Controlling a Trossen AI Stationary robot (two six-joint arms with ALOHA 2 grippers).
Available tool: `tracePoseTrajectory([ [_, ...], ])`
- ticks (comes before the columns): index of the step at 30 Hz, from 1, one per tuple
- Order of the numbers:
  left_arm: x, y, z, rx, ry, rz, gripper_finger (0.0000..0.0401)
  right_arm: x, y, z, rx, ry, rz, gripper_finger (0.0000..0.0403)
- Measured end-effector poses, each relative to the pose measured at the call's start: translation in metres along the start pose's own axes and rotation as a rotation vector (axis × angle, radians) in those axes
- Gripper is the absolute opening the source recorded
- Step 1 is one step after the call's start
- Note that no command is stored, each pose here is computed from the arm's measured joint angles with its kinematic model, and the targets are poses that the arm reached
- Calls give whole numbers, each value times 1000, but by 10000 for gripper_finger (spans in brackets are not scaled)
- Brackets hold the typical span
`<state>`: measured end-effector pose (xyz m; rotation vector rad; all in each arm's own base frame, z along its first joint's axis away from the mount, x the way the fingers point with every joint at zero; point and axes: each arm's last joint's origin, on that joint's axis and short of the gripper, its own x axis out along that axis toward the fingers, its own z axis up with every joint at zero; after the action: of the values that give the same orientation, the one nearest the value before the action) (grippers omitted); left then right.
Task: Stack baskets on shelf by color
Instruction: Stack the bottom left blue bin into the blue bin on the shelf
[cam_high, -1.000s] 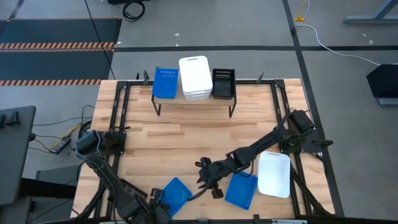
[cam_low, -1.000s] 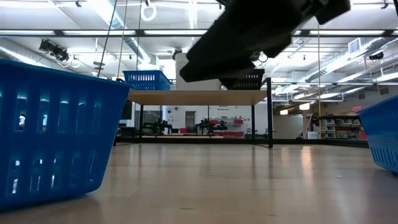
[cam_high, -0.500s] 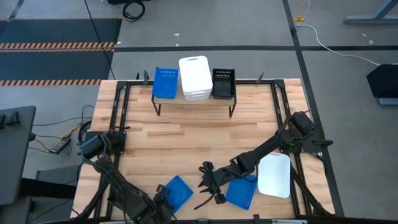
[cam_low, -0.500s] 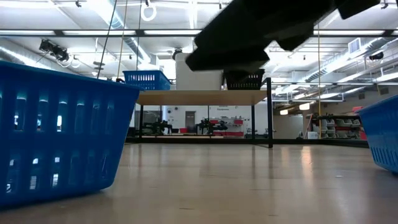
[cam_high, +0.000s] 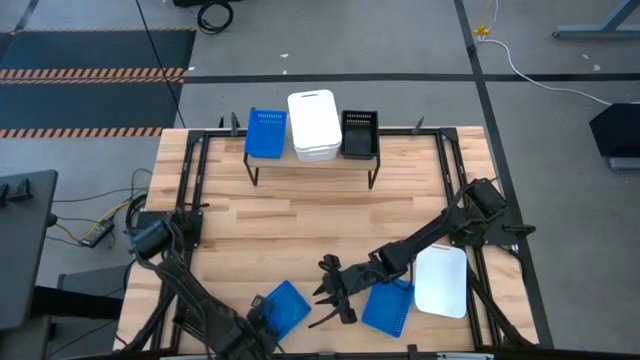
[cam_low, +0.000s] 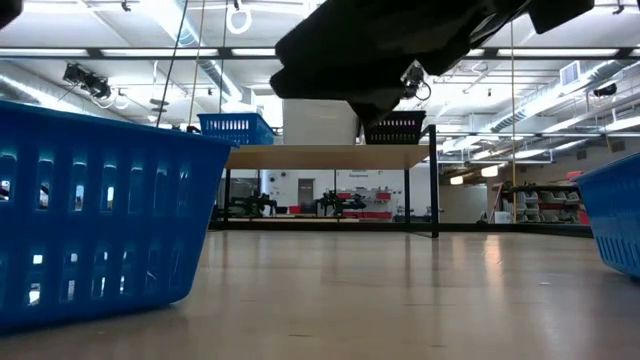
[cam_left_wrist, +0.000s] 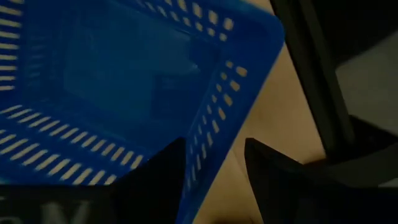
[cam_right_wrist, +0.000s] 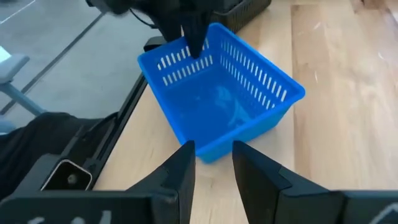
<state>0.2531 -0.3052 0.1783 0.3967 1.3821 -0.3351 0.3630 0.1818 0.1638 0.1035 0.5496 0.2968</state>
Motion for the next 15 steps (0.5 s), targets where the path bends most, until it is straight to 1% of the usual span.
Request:
tracePoseTrajectory([
  [3, 9, -2, 0, 43, 19, 8, 172, 0, 2, 0, 9, -7, 6, 114],
  [5, 13, -1, 1, 49, 22, 21, 169, 0, 3, 0, 21, -6, 8, 114],
  [7, 14, 1, 2, 43, 13, 57, 154, 0, 3, 0, 34, -6, 9, 114],
  [9, 14, 4, 3, 11, 3, 82, 122, 0, 5, -1, 41, -6, -2, 114],
  [11, 14, 8, 3, -36, 12, 88, 76, -1, 7, -2, 42, -6, -12, 114],
  [13, 15, 11, 3, -60, 29, 87, 25, -1, 9, -2, 39, -8, -19, 114],
  [14, 14, 11, 2, -66, 39, 87, 14, -1, 10, -3, 38, -8, -20, 114],
  [15, 14, 12, 1, -63, 49, 96, 12, -1, 10, -3, 38, -8, -21, 114],
])
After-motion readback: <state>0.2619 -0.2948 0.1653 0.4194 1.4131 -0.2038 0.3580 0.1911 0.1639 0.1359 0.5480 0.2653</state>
